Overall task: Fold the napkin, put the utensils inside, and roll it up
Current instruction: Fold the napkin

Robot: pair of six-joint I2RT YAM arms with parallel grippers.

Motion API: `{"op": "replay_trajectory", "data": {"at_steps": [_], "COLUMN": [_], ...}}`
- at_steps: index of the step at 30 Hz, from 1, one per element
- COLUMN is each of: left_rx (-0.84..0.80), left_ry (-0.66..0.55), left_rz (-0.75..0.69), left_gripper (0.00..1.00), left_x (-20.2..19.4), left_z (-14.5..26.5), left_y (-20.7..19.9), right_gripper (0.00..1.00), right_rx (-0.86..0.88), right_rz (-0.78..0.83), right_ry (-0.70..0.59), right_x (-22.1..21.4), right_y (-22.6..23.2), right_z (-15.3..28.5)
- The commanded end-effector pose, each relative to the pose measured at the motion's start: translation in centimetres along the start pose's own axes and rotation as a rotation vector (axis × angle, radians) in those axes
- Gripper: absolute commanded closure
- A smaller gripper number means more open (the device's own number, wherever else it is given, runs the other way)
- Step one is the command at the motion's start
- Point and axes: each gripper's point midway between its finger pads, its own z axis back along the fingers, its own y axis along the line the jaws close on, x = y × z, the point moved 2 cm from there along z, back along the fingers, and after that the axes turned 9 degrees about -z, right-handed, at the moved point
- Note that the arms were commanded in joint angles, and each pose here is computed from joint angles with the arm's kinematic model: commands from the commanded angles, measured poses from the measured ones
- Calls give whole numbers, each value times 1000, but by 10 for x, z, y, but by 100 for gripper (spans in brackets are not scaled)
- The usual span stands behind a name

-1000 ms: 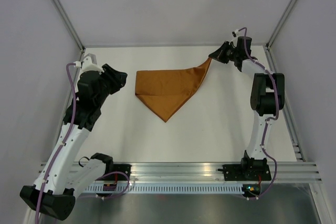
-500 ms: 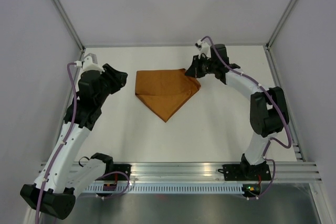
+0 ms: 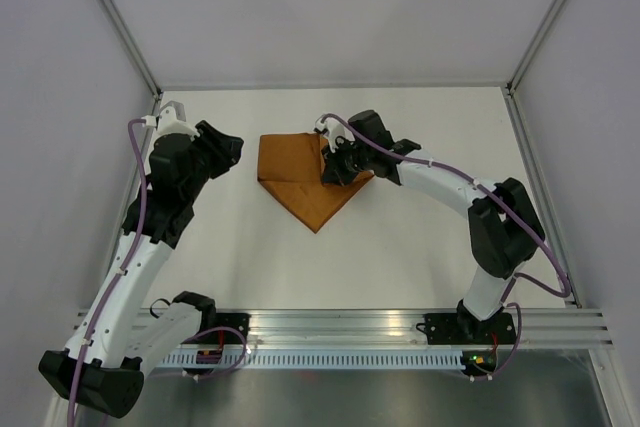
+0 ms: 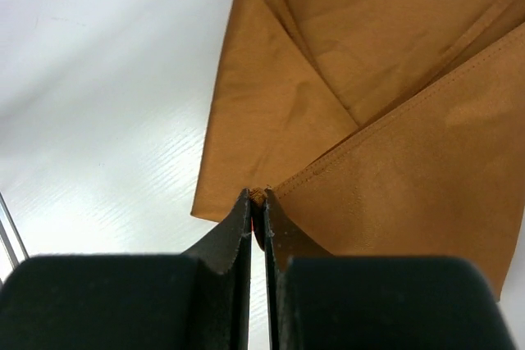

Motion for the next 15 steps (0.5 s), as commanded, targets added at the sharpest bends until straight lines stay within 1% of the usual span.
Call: {"op": "replay_trajectory", "data": {"at_steps": [1, 10, 15], "left_rx": [-33, -31, -27], "left_ry": [-21, -6, 5], "left_rz": [-26, -32, -30], "left_gripper": [50, 50, 50], "left_x": [4, 0, -5], "left_z": [3, 1, -3], "left_y": [-4, -3, -2], "right_gripper": [99, 100, 100], "right_rx": [-17, -18, -21], "right_rz": [91, 209, 224], "right_ry": [-21, 36, 55], "right_x": [9, -11, -22], "right_y": [13, 35, 41], "right_z": [5, -10, -21]}}
